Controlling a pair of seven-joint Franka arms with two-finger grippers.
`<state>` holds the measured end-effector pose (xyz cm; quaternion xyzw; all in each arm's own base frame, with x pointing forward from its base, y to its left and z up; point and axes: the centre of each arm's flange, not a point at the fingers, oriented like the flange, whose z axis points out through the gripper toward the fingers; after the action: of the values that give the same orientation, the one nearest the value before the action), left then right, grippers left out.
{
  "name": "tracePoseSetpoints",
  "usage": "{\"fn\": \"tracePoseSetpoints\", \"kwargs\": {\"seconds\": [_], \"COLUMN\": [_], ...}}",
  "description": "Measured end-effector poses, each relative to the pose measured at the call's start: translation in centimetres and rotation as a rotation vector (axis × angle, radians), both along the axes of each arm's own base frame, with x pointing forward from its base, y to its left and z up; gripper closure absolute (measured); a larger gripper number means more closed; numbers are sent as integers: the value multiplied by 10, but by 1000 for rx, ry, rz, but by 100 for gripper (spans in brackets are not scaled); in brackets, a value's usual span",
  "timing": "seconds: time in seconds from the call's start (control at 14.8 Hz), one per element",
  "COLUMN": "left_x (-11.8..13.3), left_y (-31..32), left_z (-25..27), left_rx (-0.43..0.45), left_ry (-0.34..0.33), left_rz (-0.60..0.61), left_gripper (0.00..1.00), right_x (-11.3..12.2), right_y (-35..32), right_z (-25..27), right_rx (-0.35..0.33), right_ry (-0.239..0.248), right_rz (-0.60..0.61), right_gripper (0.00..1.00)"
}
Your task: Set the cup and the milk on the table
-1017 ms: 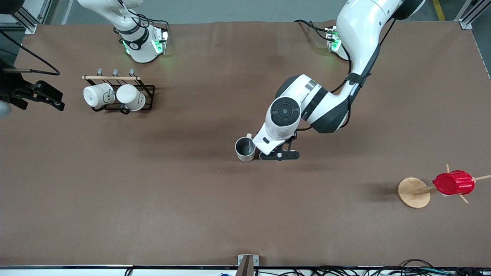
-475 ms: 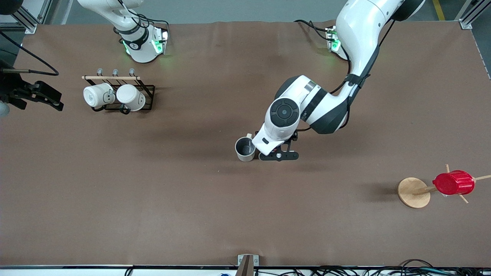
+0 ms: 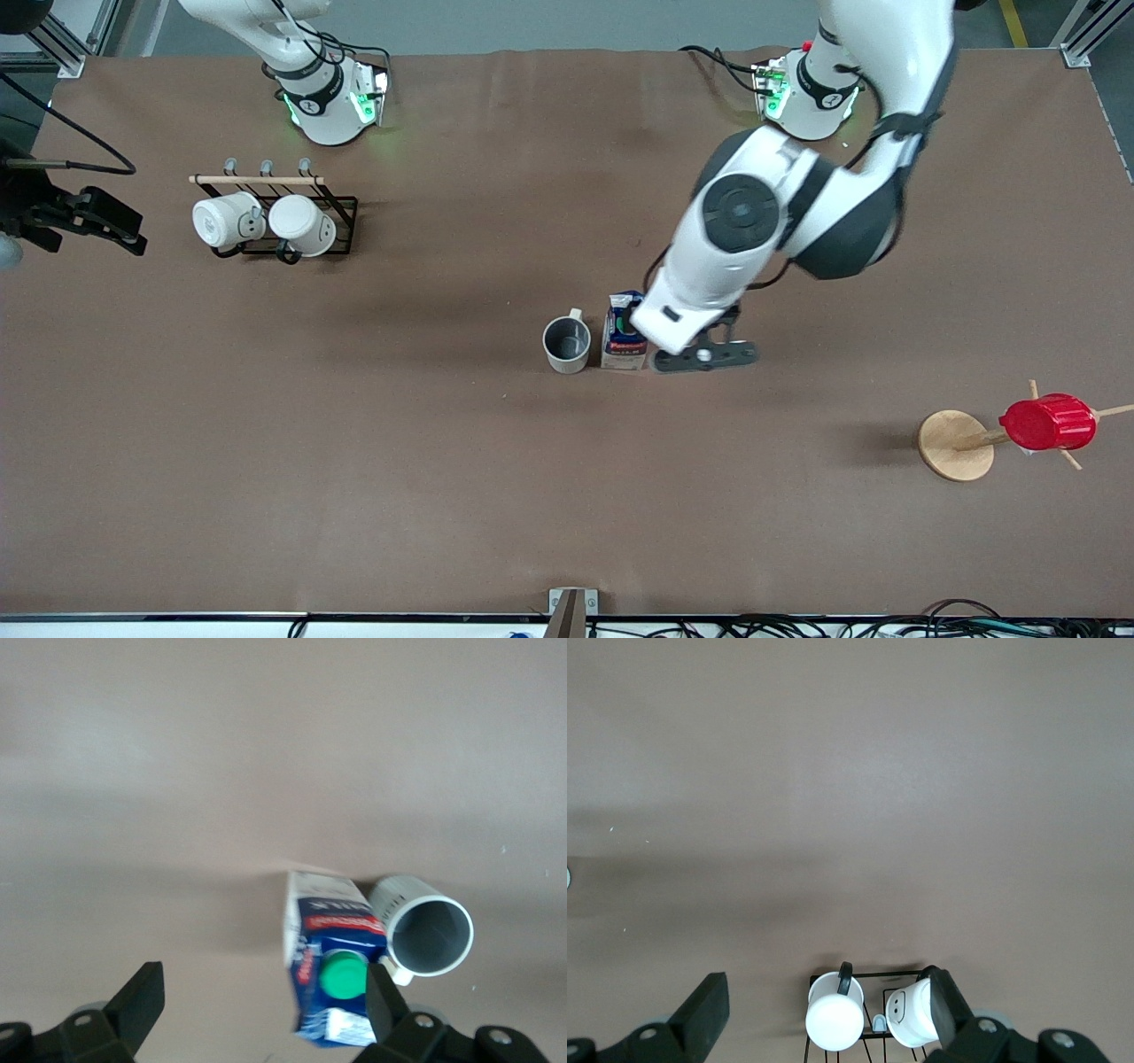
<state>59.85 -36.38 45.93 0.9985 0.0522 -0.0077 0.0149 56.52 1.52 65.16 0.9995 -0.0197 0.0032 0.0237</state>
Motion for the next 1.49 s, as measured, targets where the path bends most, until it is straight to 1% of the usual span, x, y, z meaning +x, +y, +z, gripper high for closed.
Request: {"fn": "tracePoseSetpoints", "kwargs": {"seconds": [0.2, 0.41, 0.61, 0.81, 1.08, 1.29, 1.49], "left_x": [4, -3, -3, -5, -9, -13, -19], "left_y": [52, 96, 158, 211, 247, 263, 275], "left_z": [52, 86, 118, 144, 161, 167, 174], "left_rx": [3, -10, -34, -34, -61, -47, -33], "left_ry": [-34, -32, -20, -34, -41, -33, -38], "left_rz": [46, 49, 47, 66, 19, -48, -71], "left_gripper": [0, 0, 0, 0, 0, 0, 0], "right_x": [0, 0, 0, 0, 0, 0, -1], "right_y": [-7, -9, -10, -10, -10, -10, -10], "right_z": [0, 0, 0, 0, 0, -1, -1], "right_rx": [3, 4, 5, 6, 7, 7, 7], "right_ry": [1, 1, 2, 2, 2, 4, 8], "right_rz": [-12, -16, -17, -15, -14, -14, -13], "right_gripper": [0, 0, 0, 0, 0, 0, 0]}}
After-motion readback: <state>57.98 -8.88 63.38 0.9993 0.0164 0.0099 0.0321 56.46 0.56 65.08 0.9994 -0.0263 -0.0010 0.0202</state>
